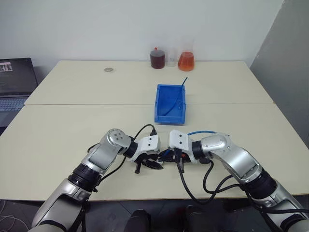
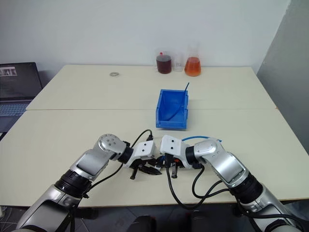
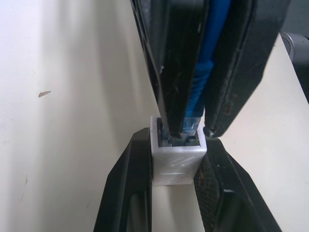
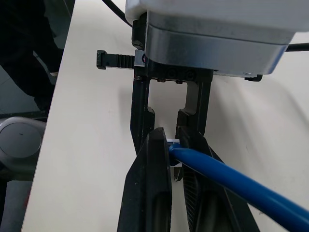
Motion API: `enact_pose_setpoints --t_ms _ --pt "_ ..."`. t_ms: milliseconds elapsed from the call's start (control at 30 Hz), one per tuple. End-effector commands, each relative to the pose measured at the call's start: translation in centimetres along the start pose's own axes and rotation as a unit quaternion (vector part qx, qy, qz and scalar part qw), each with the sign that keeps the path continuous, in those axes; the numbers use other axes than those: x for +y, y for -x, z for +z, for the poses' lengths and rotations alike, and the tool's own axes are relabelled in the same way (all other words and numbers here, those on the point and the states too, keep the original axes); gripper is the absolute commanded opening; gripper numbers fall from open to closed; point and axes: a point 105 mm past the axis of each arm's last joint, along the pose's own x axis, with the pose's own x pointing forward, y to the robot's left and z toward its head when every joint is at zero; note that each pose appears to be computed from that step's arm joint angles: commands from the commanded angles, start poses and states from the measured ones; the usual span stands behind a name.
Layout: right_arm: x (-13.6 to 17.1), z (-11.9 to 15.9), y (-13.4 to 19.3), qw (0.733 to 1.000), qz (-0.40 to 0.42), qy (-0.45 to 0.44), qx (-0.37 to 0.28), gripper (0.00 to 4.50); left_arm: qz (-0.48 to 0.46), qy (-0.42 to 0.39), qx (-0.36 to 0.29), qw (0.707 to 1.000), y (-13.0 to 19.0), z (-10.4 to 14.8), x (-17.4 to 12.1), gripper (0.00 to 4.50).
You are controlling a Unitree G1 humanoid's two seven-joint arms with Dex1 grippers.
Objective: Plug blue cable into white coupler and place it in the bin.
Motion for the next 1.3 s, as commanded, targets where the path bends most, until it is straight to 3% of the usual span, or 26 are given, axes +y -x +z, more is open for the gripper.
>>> enact_pose_setpoints --t_ms 33,533,1300 --pt "6.3 -3.8 -3.4 0.986 0.15 -0.061 0.047 0.04 0.004 -0.002 -0.013 1.0 -0.4 0.6 -0.2 0.81" --pt "7.1 -4.8 -4.4 0.984 0.161 -0.064 0.05 0.04 0.022 0.001 -0.013 1.0 0.4 0.3 -0.1 0.81" --pt "8.8 -8.8 -5.4 0.97 0.205 -0.049 0.123 0.04 0.063 0.011 -0.027 0.998 0.6 0.1 0.6 0.81"
